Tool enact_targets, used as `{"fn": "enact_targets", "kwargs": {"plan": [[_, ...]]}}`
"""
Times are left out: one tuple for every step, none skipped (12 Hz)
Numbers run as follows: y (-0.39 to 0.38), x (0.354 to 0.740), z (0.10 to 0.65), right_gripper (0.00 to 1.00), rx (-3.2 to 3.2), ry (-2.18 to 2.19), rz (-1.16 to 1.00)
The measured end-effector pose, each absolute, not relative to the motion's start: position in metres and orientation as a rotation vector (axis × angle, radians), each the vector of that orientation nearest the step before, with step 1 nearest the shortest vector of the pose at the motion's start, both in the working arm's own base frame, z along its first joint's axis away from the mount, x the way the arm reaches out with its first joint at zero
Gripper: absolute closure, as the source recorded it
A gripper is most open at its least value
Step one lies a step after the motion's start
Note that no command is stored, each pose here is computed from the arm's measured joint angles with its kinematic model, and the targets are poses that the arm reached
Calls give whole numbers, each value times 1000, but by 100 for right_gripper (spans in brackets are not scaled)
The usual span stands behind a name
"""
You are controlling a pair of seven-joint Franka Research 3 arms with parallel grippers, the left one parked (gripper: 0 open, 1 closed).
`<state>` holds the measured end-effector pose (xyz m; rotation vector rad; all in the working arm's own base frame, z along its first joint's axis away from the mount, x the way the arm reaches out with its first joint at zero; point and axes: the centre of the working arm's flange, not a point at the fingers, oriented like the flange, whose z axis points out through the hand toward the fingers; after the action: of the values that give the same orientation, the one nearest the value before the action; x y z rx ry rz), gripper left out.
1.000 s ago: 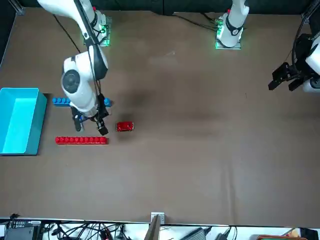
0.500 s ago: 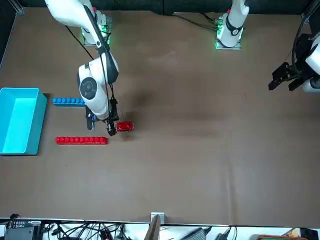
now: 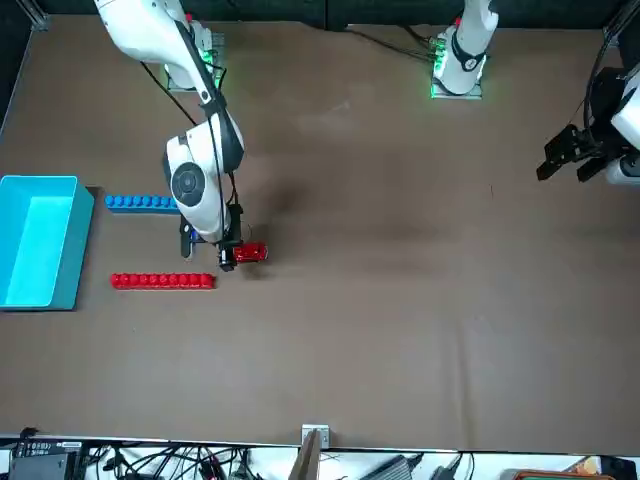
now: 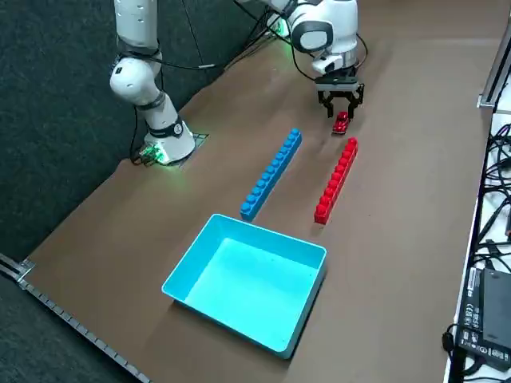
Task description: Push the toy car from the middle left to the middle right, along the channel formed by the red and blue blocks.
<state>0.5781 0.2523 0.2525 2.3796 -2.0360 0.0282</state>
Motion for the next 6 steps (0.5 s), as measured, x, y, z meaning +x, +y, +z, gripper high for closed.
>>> {"fn": "enact_targets", "kwargs": {"plan": [[260, 578, 248, 23, 2364, -2050, 28], [265, 576, 244, 22, 2363, -2045, 26], [270, 574, 240, 22, 2364, -2036, 26], [273, 573, 237, 23, 2365, -2025, 34], [275, 573, 235, 25, 2368, -2017, 44], [275, 573, 234, 25, 2368, -2020, 52]]}}
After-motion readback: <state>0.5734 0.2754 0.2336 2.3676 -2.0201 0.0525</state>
